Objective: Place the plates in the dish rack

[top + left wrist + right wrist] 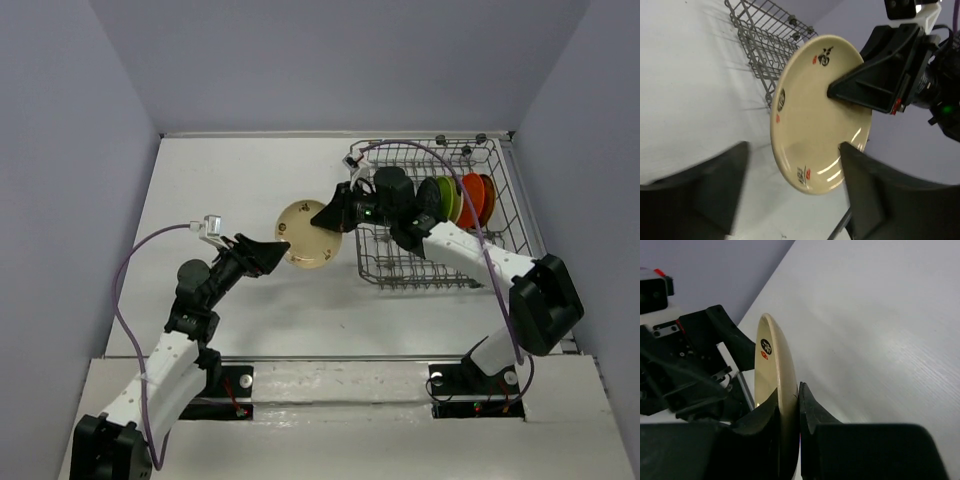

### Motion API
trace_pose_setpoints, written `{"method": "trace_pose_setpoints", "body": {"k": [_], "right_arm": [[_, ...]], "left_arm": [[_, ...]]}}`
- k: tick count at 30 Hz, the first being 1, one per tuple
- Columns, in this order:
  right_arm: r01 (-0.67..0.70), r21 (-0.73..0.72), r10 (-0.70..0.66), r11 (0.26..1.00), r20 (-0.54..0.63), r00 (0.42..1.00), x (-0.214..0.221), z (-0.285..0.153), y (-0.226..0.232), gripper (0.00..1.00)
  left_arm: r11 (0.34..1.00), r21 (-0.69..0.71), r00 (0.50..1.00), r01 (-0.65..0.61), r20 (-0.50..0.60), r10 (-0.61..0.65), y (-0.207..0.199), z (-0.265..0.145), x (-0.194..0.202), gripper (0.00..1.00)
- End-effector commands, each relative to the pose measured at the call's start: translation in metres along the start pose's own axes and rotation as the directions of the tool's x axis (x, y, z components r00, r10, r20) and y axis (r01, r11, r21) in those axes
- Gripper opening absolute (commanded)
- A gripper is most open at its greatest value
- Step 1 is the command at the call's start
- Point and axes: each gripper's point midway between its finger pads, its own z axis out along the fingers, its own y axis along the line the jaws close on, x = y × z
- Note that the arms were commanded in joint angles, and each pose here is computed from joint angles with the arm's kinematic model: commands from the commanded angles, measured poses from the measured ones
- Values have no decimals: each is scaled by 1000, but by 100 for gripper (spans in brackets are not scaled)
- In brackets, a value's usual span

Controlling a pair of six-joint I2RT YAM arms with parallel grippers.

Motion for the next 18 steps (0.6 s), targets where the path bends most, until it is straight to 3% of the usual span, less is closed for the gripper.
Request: {"method": "trace_pose_setpoints", "body": {"k": [1, 4, 6, 7, 8, 9, 11, 15, 18], "right_arm": [[114, 182, -153, 977, 218, 964, -82, -41, 9, 7], [97, 500, -267, 861, 281, 922, -117, -95, -43, 7], [56, 744, -379, 666, 272, 885, -136, -148, -85, 7], [48, 797, -404, 602, 252, 879, -138, -162, -96, 7], [29, 872, -434, 489, 214, 875, -141, -188, -115, 7], [45, 883, -440, 468, 188, 878, -140, -192, -120, 7], [14, 950, -464, 312, 139, 875, -142, -223, -142, 7], [34, 978, -455, 206, 65, 888, -139, -234, -165, 7], [74, 982, -434, 172, 8, 901, -135, -225, -181, 7]], "left_arm": [[989, 119, 996, -88, -1, 89, -44, -3, -16, 99], [974, 182, 989, -137, -24, 144, -77, -6, -27, 99], [965, 170, 976, -199, -56, 211, -81, -7, -27, 99], [951, 189, 967, -244, -29, 254, -100, -9, -42, 99], [939, 167, 947, -301, -66, 316, -95, -10, -39, 99], [914, 188, 929, -359, -25, 370, -108, -11, -51, 99], [883, 131, 885, -451, -60, 462, -105, -15, -58, 99], [849, -20, 849, -529, -16, 528, -81, -12, -73, 99], [843, -74, 846, -532, -72, 528, -62, -12, -66, 99]]}}
